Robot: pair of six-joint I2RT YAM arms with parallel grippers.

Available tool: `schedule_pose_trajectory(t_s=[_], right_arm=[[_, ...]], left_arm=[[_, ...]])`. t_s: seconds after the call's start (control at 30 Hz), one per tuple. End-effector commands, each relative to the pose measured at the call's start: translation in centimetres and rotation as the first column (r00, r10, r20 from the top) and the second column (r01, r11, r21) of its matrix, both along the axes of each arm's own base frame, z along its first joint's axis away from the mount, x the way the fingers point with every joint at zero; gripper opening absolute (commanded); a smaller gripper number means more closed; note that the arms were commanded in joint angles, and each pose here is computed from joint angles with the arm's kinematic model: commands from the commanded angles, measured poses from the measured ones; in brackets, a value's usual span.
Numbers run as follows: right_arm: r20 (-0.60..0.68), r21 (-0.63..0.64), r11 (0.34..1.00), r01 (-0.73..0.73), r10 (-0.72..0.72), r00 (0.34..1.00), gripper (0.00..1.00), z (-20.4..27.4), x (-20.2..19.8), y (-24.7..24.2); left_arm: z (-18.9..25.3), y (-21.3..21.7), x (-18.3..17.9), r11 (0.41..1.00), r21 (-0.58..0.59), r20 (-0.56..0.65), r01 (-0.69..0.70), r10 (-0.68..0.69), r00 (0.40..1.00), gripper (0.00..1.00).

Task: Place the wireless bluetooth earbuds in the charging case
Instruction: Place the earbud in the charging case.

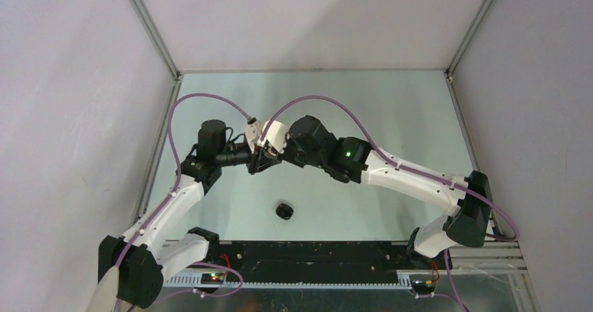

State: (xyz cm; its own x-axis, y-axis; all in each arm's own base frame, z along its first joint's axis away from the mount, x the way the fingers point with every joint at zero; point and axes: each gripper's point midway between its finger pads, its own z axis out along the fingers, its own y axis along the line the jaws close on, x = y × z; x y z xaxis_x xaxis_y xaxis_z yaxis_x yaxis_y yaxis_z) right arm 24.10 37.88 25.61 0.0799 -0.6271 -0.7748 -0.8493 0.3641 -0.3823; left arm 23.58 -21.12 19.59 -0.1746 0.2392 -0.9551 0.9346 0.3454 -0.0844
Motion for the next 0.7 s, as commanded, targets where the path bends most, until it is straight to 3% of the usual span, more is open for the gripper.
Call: schedule_pose_trajectory(t_s=[0.0,0.67], right_arm=[[0.054,0.035,0.999,0.021,-0.023,0.998,0.18,1.7,0.5,0.3],[0.047,0.013,1.0,0.02,-0.02,0.999,0.18,0.8,0.3,1.2]], left_arm=[[0.4,-0.4,-0.3,0.999,-0.008,0.028,0.039,-0.038,0.999,0.04],[0.5,-0.2,-0.8,0.999,0.007,0.084,0.049,-0.05,0.995,0.03]])
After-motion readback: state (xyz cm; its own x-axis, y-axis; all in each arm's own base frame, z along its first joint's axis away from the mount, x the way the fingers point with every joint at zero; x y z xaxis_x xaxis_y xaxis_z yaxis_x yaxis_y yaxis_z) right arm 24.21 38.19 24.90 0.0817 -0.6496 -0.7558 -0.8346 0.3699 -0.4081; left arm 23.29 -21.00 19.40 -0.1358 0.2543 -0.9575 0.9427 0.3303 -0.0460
